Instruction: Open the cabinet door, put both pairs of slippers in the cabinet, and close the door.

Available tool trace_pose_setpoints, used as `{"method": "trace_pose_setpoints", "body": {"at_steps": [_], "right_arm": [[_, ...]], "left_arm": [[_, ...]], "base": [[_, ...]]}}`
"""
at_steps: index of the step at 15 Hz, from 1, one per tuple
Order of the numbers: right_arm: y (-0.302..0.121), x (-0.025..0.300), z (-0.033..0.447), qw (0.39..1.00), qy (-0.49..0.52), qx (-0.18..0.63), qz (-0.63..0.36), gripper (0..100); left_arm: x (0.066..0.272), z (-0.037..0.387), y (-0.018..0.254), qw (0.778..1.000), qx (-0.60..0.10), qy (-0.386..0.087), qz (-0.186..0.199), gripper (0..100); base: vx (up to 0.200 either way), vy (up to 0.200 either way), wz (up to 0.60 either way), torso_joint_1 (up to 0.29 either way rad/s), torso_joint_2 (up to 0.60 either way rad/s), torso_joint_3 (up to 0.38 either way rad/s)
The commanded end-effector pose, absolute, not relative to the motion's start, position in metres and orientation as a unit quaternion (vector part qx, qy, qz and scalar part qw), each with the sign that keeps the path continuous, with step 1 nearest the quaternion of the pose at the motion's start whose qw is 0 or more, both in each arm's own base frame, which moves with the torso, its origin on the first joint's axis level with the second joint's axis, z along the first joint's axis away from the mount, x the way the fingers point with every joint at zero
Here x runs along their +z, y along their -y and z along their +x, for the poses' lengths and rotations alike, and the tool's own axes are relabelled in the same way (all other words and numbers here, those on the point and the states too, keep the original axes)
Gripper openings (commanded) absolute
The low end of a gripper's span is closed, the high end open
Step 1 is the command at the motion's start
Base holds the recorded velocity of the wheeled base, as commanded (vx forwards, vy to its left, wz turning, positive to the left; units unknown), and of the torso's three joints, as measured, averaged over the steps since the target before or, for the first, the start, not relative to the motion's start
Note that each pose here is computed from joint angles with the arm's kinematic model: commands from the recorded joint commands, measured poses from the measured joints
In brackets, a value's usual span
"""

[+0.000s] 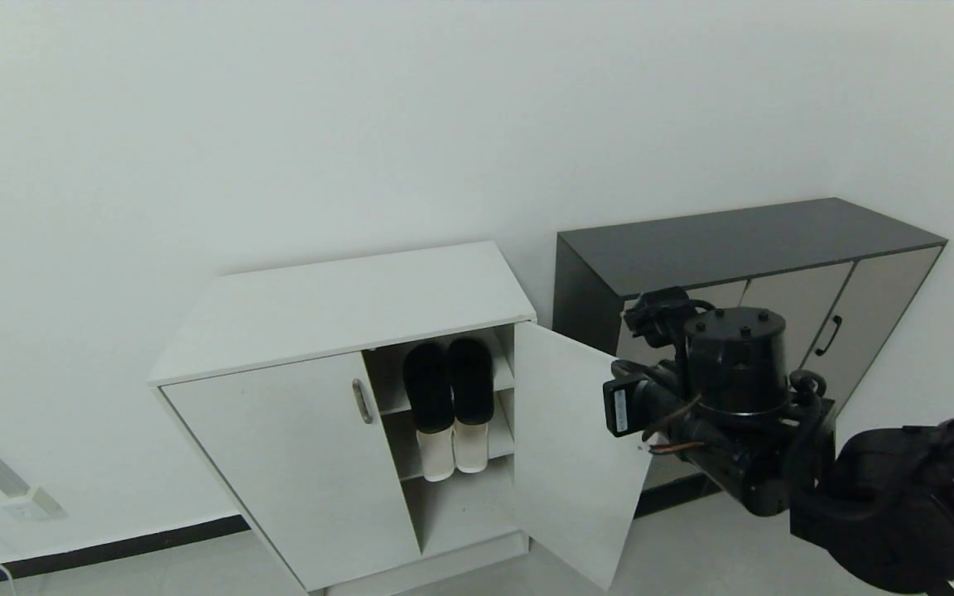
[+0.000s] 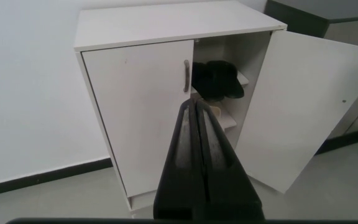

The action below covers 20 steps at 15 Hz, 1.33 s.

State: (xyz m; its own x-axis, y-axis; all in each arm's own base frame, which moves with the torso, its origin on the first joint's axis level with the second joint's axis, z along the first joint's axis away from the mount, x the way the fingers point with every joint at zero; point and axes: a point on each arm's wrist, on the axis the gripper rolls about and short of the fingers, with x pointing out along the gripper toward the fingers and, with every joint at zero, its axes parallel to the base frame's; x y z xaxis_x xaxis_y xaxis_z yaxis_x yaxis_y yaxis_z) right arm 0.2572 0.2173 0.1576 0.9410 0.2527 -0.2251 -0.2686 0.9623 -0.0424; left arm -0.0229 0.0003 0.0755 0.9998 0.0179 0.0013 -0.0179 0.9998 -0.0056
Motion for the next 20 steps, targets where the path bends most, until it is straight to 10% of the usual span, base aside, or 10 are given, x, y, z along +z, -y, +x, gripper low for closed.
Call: {"method": "trace_pose_setpoints", "body": {"at_steps": [1, 20], "right_arm": [[-0.212, 0.156, 0.286, 0.989, -0.107, 0.101, -0.028, 0], [-0.146, 0.103, 0.416, 0.983, -0.17, 0.055, 0.04, 0]], "left_arm": [[0.075, -0.023, 0.0, 1.0, 0.009, 0.0, -0.003, 0], [0.075, -0.023, 0.0, 1.0, 0.009, 0.0, -0.002, 0]], "base": [[0.0, 0.0, 0.0, 0.0, 0.0, 0.0], [0.0, 0.0, 0.0, 0.0, 0.0, 0.0]]}}
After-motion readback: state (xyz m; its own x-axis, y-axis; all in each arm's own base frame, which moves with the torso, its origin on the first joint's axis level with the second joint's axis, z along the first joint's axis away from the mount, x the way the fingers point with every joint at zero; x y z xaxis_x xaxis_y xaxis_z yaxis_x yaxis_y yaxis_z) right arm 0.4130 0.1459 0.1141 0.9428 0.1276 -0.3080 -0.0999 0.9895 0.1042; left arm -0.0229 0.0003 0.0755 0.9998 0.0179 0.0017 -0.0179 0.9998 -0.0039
